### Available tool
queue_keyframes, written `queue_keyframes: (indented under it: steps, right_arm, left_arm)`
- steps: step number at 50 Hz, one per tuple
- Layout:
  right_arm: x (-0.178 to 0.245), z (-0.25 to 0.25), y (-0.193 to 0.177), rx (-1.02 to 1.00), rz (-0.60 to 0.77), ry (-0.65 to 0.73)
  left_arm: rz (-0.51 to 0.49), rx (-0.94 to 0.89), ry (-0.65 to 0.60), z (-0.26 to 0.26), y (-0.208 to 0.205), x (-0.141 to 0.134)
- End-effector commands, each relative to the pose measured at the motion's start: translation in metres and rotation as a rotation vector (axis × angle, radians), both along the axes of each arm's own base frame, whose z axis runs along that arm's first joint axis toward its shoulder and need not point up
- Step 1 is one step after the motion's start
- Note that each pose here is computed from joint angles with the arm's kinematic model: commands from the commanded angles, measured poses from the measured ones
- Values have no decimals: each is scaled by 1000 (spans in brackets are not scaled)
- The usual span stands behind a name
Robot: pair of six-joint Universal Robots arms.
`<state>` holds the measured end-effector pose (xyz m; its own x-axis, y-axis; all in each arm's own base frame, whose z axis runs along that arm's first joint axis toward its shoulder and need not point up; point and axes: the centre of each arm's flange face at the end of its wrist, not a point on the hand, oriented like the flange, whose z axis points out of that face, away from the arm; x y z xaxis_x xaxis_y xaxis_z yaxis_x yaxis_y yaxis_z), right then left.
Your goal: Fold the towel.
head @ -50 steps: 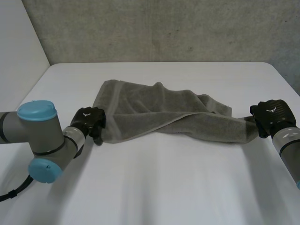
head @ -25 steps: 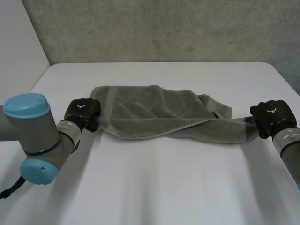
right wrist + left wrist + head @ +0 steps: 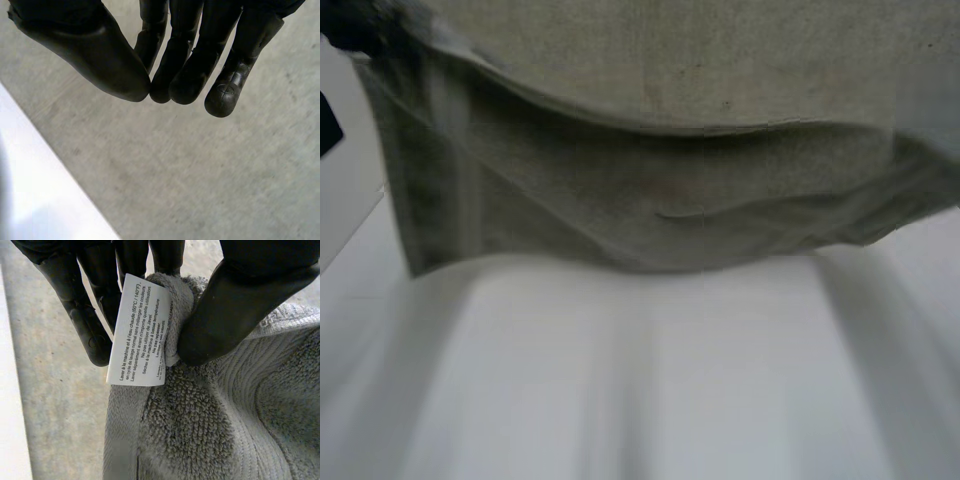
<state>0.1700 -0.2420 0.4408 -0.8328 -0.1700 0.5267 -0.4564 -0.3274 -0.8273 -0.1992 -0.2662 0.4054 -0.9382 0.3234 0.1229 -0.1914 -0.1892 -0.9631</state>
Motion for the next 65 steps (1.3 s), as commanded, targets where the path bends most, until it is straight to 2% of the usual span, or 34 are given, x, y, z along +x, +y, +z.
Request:
queue_keyframes:
  steps: [1, 5, 7, 12, 16, 18, 27, 30, 35, 43, 51, 65]
  right_arm:
    - [2, -4, -20, 44, 16, 13]
    - [8, -38, -50, 150, 17, 39]
    - [11, -49, -58, 183, 23, 47]
    - [32, -90, -74, 303, 73, 80]
    - [48, -115, -68, 387, 128, 82]
    - [51, -147, -60, 478, 149, 91]
    - [59, -233, -28, 534, 228, 111]
    - [61, -241, -17, 530, 259, 115]
    - [64, -267, 29, 574, 360, 123]
    - [63, -283, 64, 632, 442, 158]
    - [61, -296, 76, 618, 484, 192]
    - [61, -316, 74, 549, 488, 286]
  left_arm:
    - [55, 117, 34, -17, -25, 16]
    - [64, 206, 53, -44, -45, 17]
    - [69, 296, 56, -74, -66, 16]
    - [71, 401, 36, -114, -87, 12]
    - [74, 455, 29, -133, -91, 11]
    - [81, 509, 21, -151, -89, 13]
    - [111, 583, 7, -188, -82, 24]
    - [118, 586, 2, -201, -79, 27]
    - [119, 578, -3, -210, -75, 28]
    - [123, 569, -33, -217, -74, 29]
    - [127, 579, -37, -220, -71, 31]
    - [124, 587, -38, -222, -69, 30]
